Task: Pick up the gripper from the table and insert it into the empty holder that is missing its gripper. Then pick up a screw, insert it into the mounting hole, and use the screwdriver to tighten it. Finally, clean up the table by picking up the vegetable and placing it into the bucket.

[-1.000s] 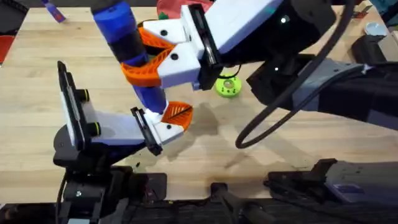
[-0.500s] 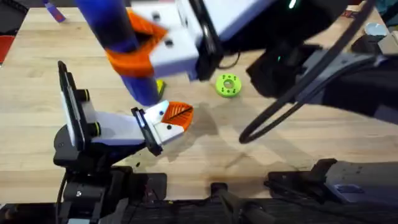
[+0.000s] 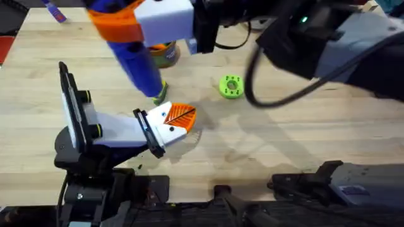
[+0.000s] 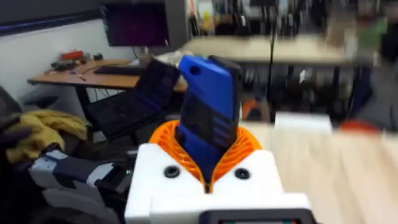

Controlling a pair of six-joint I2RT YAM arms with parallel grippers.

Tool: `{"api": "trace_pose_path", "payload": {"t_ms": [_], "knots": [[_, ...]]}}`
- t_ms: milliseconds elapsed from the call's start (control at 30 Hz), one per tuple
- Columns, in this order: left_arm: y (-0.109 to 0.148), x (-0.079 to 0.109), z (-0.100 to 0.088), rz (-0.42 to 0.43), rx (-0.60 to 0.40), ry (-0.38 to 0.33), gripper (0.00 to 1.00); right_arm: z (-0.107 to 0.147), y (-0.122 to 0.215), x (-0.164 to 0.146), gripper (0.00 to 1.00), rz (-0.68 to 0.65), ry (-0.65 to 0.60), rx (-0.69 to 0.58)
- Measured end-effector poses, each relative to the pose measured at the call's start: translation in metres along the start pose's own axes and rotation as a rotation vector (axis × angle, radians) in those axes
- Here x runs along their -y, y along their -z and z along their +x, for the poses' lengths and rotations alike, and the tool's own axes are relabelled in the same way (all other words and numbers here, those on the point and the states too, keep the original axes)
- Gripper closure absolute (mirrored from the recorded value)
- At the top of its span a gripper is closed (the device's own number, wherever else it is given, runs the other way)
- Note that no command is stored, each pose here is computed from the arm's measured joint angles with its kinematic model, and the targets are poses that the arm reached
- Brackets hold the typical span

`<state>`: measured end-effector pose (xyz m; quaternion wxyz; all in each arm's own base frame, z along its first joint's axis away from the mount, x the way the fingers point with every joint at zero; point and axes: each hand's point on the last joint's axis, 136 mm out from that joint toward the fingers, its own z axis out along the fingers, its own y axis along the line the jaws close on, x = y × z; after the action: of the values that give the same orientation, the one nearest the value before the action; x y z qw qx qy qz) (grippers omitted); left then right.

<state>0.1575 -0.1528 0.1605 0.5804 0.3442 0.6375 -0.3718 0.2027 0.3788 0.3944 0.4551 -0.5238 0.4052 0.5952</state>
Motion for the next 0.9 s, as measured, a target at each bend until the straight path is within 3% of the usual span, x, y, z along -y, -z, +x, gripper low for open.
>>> {"api": "trace_pose_path", "payload": {"t_ms": [167, 267, 400, 600, 733, 900], "knots": [[0.0, 0.0, 0.0, 0.0, 0.0, 0.0, 0.986, 0.036, 0.026, 0.041, 0.978, 0.189, -0.206, -0.181], [0.0, 0.0, 0.0, 0.0, 0.0, 0.0, 0.986, 0.05, 0.052, 0.065, 0.978, 0.359, -0.239, -0.303], [0.0, 0.0, 0.0, 0.0, 0.0, 0.0, 0.986, 0.049, 0.094, 0.081, 0.978, 0.567, -0.186, -0.466], [0.0, 0.0, 0.0, 0.0, 0.0, 0.0, 0.986, 0.022, 0.154, 0.08, 0.978, 0.804, 0.015, -0.697], [0.0, 0.0, 0.0, 0.0, 0.0, 0.0, 0.986, 0.04, 0.196, 0.075, 0.978, 0.862, 0.096, -0.933], [0.0, 0.0, 0.0, 0.0, 0.0, 0.0, 0.986, 0.093, 0.252, 0.054, 0.978, 0.732, 0.092, -1.319]]}}
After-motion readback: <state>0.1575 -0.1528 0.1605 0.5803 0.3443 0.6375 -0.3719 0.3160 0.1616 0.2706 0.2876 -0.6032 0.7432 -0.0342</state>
